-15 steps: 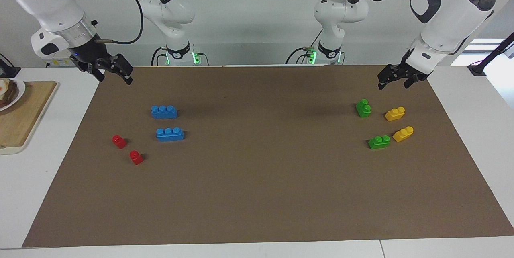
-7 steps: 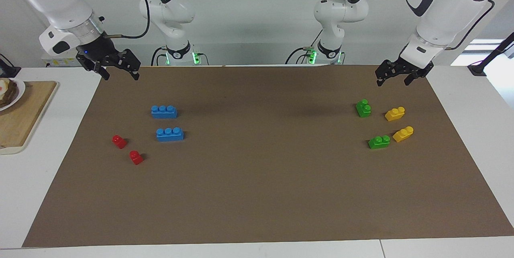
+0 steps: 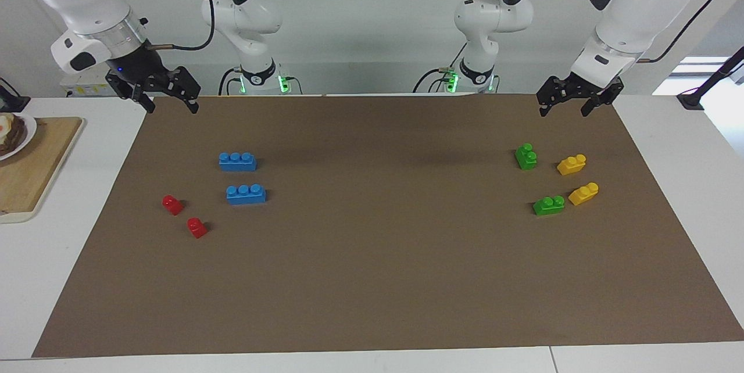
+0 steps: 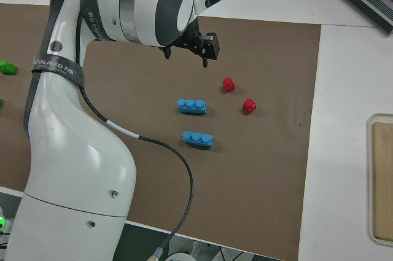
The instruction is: Remove green block with left arm and hold with right
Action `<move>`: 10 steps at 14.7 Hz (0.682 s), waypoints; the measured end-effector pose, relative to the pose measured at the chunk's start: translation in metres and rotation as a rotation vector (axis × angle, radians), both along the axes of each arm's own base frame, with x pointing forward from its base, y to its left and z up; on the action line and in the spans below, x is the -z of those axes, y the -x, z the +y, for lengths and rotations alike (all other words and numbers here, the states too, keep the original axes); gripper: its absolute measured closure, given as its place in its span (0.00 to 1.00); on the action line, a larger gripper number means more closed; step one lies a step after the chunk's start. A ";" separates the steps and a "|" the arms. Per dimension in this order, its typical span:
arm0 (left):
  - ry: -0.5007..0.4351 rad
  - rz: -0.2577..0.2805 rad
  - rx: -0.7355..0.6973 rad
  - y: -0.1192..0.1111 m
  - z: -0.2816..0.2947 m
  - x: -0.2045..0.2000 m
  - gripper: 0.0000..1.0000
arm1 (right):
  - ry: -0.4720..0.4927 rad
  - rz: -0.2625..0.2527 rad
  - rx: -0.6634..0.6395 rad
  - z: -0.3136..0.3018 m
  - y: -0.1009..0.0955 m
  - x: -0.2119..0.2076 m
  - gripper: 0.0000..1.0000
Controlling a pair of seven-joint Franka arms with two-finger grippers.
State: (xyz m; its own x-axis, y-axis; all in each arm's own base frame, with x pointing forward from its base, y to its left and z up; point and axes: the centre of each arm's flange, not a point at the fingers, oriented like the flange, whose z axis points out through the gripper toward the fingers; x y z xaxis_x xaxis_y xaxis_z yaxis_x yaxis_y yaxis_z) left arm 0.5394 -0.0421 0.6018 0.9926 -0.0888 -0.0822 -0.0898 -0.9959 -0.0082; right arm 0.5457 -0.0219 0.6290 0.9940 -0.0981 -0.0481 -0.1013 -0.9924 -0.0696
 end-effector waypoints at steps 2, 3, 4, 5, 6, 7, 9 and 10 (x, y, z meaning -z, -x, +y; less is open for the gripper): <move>0.000 0.001 -0.011 0.000 0.006 0.000 0.00 | 0.004 0.000 -0.013 0.007 0.000 0.000 0.00; 0.000 0.001 -0.014 0.000 0.008 0.001 0.00 | 0.016 0.000 -0.018 0.008 0.000 0.000 0.00; 0.000 0.001 -0.015 -0.001 0.008 0.001 0.00 | 0.023 0.001 -0.018 0.007 0.000 0.000 0.00; 0.000 0.001 -0.015 0.000 0.008 0.001 0.00 | 0.024 0.001 -0.013 0.004 0.000 0.000 0.00; 0.000 0.001 -0.015 0.000 0.008 0.000 0.00 | 0.024 0.001 -0.005 0.000 0.000 0.000 0.00; 0.000 0.000 -0.015 0.000 0.008 0.000 0.00 | 0.024 0.001 0.003 -0.005 0.000 0.000 0.00; 0.000 -0.003 -0.015 0.000 0.008 -0.001 0.00 | 0.024 0.001 0.014 -0.011 0.001 0.000 0.00; 0.000 -0.005 -0.015 0.001 0.008 -0.003 0.00 | 0.024 0.004 0.017 -0.013 0.001 0.000 0.00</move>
State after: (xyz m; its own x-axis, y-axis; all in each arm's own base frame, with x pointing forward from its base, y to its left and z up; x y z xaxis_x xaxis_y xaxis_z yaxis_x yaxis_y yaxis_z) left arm 0.5385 -0.0339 0.6045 0.9943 -0.0738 -0.0773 -0.0747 -0.9972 -0.0086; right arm 0.5447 -0.0347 0.6289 0.9920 -0.1162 -0.0493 -0.1185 -0.9919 -0.0459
